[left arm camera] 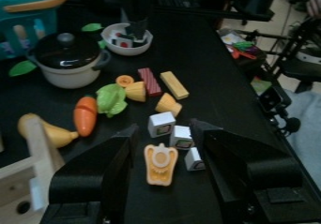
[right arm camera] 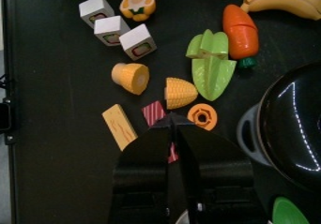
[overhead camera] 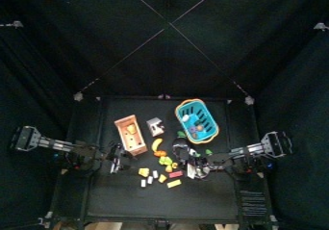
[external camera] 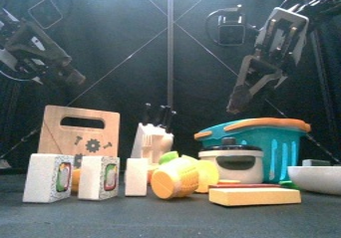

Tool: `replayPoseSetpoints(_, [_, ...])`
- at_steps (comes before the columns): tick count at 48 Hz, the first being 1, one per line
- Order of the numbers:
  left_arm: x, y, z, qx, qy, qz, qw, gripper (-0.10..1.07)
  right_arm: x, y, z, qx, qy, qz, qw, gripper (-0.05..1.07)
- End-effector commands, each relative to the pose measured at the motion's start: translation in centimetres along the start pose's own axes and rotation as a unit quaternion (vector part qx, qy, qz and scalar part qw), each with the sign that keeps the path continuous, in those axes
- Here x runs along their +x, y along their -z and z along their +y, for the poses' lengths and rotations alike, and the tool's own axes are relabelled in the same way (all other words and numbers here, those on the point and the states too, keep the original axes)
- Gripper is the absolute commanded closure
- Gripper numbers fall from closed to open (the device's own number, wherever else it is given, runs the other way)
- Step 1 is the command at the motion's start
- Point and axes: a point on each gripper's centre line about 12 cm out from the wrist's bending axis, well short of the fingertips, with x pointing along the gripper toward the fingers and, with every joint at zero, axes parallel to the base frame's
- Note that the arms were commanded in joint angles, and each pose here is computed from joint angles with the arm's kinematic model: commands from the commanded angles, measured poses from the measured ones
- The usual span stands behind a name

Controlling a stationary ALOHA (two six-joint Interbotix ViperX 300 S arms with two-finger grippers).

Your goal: Grab corn top

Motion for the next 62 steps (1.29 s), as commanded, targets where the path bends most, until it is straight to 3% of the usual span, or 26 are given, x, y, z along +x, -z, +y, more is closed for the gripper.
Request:
replayPoseSetpoints(1, [1.3,-1.0,-1.2,0.010,0.033,-0.019,0.9992,0.11,-0.1,-0.6,0.3,-0.003,-0.007,-0.012,0.9999,0.56])
replayPoseSetpoints(6, [2.3,-0.8,-1.9,0.015,0.052,-0.017,0.9984,0.11,0.4,-0.2,0.2,-0.004,-0.006,-0.006,1.0000,0.52])
replayPoseSetpoints(20, [5.8,-0.5,-1.1,-0.041,0.018,0.018,0.9988,0.10,1.3,0.8,-0.1,-0.006,0.002,0.014,0.9999,0.41])
replayPoseSetpoints(29, [6.9,0.1,-1.1,-0.046,0.014,0.038,0.9981,0.10,1.4,0.4,0.3,-0.007,-0.007,0.005,0.9999,0.38])
replayPoseSetpoints(39, [6.6,0.4,-1.5,-0.014,0.030,0.044,0.9984,0.10,2.6,-0.2,0.4,-0.005,-0.008,0.003,0.9999,0.18])
replayPoseSetpoints(45, [6.3,0.7,-1.2,-0.021,0.023,0.047,0.9984,0.10,3.6,-0.1,0.4,-0.006,0.000,0.017,0.9998,0.08])
replayPoseSetpoints(62, [5.4,1.3,-0.9,-0.050,0.013,0.034,0.9981,0.10,6.5,-0.4,0.4,-0.015,0.042,0.074,0.9963,0.07])
